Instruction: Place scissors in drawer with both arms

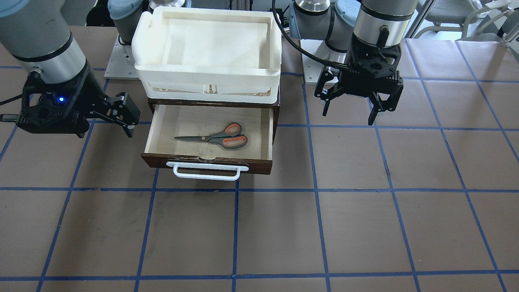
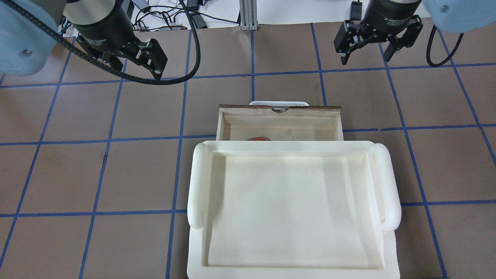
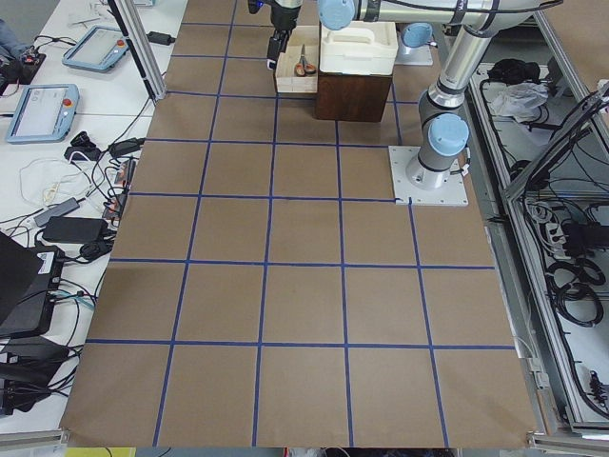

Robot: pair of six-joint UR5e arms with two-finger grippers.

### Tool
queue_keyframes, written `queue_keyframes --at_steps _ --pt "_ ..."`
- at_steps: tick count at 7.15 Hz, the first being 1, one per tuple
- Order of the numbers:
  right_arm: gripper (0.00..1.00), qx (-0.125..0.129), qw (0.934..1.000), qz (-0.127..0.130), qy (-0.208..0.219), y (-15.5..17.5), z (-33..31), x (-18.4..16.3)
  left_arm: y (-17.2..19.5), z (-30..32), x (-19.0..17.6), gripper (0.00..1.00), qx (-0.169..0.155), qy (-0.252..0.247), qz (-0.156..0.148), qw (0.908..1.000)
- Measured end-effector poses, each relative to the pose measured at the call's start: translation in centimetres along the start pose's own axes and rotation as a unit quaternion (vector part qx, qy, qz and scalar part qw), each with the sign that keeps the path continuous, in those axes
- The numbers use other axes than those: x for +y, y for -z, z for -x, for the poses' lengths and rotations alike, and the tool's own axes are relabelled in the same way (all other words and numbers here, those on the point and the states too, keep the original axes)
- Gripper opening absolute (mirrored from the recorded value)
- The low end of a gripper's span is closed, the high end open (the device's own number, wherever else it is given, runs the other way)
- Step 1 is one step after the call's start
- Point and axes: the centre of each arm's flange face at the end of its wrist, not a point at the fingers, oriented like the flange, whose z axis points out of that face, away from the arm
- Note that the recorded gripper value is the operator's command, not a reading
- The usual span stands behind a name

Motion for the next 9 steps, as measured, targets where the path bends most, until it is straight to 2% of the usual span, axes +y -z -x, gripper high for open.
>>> queue_keyframes --at_steps 1,2,6,7,9 --pt "1.00 0.001 1.0000 0.001 0.000 0.0 0.0 0.0 0.5 0.5 -0.4 1.00 -0.004 0.022 -0.010 0.9997" --pt "1.00 0.002 1.0000 0.002 0.000 0.0 0.0 0.1 1.0 0.7 -0.6 1.00 0.003 0.053 0.006 0.9986" --pt "1.00 -0.001 0.9999 0.010 -0.003 0.1 0.1 0.8 3.0 1.8 -1.6 1.00 0.045 0.117 0.097 0.9873" --pt "1.00 0.000 0.9999 0.013 -0.003 0.0 0.1 1.1 3.0 1.5 -0.7 1.00 0.048 0.122 0.108 0.9854" --pt "1.00 0.000 0.9999 0.017 -0.004 0.4 0.2 1.8 3.1 1.7 0.2 1.00 0.024 0.106 0.113 0.9877"
